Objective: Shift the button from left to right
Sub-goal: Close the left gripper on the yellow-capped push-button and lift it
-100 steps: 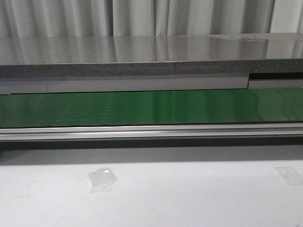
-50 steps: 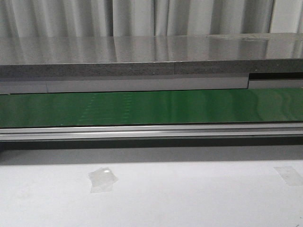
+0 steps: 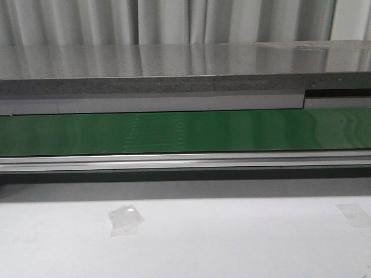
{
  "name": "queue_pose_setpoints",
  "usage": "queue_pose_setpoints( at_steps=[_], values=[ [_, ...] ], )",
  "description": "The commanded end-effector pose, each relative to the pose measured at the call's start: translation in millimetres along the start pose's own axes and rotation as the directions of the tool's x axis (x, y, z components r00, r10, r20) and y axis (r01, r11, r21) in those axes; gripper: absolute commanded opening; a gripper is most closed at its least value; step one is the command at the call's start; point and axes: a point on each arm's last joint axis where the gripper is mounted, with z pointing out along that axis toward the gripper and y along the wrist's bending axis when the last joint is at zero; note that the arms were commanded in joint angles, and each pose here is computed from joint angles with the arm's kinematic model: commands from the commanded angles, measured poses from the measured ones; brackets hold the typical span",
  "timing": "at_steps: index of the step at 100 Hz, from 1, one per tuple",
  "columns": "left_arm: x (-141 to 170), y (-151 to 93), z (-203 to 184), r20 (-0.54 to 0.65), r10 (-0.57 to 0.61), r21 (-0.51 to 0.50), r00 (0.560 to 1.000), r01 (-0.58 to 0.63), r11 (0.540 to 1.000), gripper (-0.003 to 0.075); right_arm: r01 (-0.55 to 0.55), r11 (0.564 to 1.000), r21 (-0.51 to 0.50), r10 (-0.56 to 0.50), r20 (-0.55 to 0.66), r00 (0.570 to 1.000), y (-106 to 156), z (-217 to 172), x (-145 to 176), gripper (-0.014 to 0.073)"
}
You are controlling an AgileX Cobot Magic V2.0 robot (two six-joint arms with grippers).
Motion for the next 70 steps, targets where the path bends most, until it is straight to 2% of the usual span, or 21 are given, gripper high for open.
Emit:
queue_pose_setpoints(
  at_steps=[1, 30, 50, 70],
  values=[
    [-9.4, -4.4, -24.8, 0.095, 0.018, -0.014, 0.995, -0.017, 1.000, 0.0566, 0.009, 1.000, -0.006, -0.008, 0.118, 0.993, 0.9, -2.9, -13.7, -0.0068],
    [-10.9, -2.8, -20.1, 0.102, 0.017, -0.024, 0.995, -0.015, 1.000, 0.0563, 0.009, 1.000, -0.006, -0.008, 0.118, 0.993, 0.9, -2.9, -13.7, -0.0068],
    [-10.8, -2.1, -16.3, 0.093, 0.019, -0.027, 0.996, -0.016, 0.999, 0.0487, 0.009, 1.000, -0.006, -0.008, 0.118, 0.993, 0.9, -2.9, -13.7, -0.0068],
    [-5.6, 0.5, 10.5, -0.006, 0.009, -0.017, 1.000, -0.009, 1.000, 0.0480, 0.009, 1.000, -0.006, -0.008, 0.118, 0.993, 0.9, -2.9, -13.7, -0.0068]
  ],
)
